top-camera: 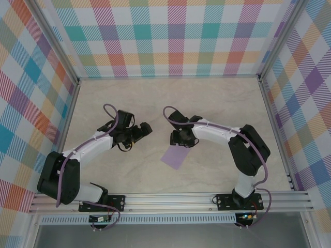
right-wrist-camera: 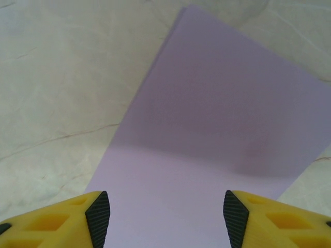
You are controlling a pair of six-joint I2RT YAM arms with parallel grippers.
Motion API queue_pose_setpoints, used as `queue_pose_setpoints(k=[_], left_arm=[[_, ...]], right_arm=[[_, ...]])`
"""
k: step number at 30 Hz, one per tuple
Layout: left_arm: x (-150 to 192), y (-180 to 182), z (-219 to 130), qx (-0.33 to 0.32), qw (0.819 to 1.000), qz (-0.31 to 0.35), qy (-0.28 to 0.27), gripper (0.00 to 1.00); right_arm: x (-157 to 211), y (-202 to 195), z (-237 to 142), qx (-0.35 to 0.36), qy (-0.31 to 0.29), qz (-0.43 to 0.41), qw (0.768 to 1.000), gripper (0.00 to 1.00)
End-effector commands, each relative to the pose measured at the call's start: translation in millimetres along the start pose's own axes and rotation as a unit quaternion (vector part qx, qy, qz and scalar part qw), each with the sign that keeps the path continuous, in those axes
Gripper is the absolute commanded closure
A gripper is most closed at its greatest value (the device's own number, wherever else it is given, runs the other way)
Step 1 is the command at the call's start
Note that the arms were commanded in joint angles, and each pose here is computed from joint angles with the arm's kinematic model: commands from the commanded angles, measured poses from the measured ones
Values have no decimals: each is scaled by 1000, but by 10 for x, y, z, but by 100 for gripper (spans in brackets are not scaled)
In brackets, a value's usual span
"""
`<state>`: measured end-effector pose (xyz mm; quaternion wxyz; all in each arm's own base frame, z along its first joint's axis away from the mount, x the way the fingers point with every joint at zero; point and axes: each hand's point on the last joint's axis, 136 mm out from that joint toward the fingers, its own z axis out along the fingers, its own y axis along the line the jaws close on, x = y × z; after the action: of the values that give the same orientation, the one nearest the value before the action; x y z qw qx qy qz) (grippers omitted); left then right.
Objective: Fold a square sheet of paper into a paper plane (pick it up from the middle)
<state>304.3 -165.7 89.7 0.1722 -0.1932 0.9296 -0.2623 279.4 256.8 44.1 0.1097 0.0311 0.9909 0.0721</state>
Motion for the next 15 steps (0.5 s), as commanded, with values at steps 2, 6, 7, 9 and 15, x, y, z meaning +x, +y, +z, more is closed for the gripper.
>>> queue_pose_setpoints(k=[2,6,7,9,15], left_arm=[[29,64,3,0,1000,10,9,0],[66,96,11,-2,1000,11,15,0],[69,94,11,-1,1000,11,15,0],[95,100,20,1,1000,9,20,0],[154,11,52,33,999,-1,33,0]], right_arm=[[-88,-177,83,43,3,52,998,37],[-107,-140,205,40,15,45,998,37],[-103,-116,247,34,20,40,998,37],[-89,-2,338,5,36,20,999,38],[-89,400,451,-98,49,-120,987,45]])
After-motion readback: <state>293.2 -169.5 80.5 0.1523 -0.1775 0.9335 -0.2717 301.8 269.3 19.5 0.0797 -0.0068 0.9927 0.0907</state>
